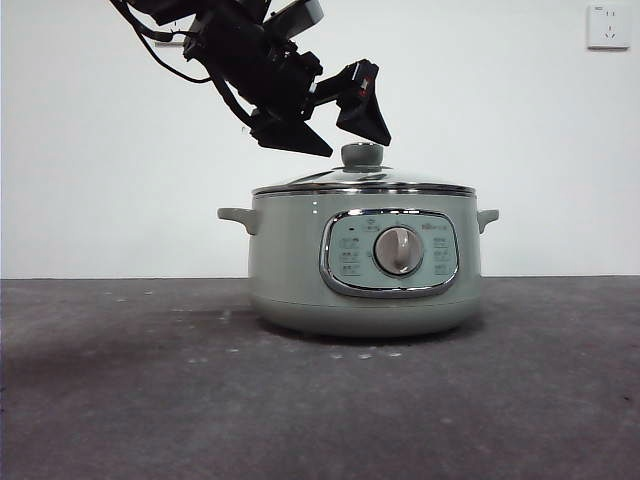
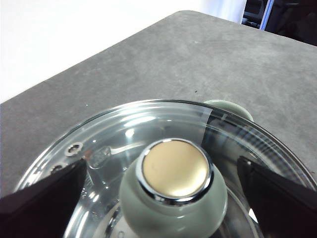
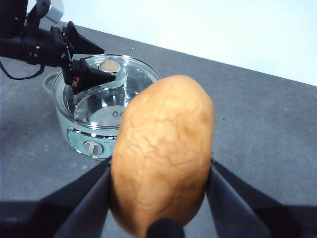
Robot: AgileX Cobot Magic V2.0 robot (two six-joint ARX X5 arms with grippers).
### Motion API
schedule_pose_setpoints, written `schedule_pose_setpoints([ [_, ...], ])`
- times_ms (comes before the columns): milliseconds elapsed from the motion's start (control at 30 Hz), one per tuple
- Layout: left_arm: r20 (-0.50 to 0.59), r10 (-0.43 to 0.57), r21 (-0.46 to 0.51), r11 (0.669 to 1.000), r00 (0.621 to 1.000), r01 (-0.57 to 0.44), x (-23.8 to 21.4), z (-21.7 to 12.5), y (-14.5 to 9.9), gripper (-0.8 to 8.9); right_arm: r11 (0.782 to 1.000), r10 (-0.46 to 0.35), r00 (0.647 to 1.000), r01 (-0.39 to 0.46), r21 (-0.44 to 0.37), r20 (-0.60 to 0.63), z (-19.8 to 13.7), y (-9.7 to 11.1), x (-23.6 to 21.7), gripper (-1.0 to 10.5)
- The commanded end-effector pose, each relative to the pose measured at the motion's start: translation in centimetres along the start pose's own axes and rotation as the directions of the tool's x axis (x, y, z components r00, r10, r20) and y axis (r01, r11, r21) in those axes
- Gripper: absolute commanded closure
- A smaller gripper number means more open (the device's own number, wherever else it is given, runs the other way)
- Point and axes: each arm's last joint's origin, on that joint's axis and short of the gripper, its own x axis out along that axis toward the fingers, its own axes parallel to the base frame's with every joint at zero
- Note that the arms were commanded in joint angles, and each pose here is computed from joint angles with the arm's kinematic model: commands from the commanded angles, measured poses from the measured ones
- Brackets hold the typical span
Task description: Pick up the potato,open the lid,put the potato in the pot,close the lid
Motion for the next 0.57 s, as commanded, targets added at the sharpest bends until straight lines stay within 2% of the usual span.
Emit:
schedule_pose_setpoints([
  [33, -0.024, -0.013, 0.006, 1.000, 1.000, 0.014, 1.26, -1.00, -0.30, 2.20, 1.000, -0.006, 1.000, 0.006, 0.012, 0.013, 0.13, -0.05, -0.08, 9.6],
  [267, -0.037, -0.017, 0.003, 1.000, 0.999, 0.017, 1.94, -1.63, -0.39, 2.26, 1.000, -0.020, 1.000, 0.020, 0.009, 0.010, 0.08, -0.10, -0.08, 9.6],
  [333, -0.032, -0.015, 0.002, 1.000, 0.999, 0.015, 1.95, -1.57, -0.40, 3.01, 1.000, -0.023, 1.000, 0.023, 0.008, 0.008, 0.06, -0.11, -0.08, 9.6],
  [400, -0.030, -0.017, 0.002, 1.000, 0.999, 0.017, 1.95, -1.53, -0.45, 4.20, 1.000, -0.026, 1.000, 0.026, 0.008, 0.009, 0.06, -0.11, -0.07, 9.6],
  [567, -0.038, -0.021, -0.003, 1.000, 0.999, 0.021, 1.94, -1.60, -0.49, 5.58, 1.000, -0.025, 1.000, 0.025, 0.007, 0.008, 0.05, -0.11, -0.06, 9.6],
])
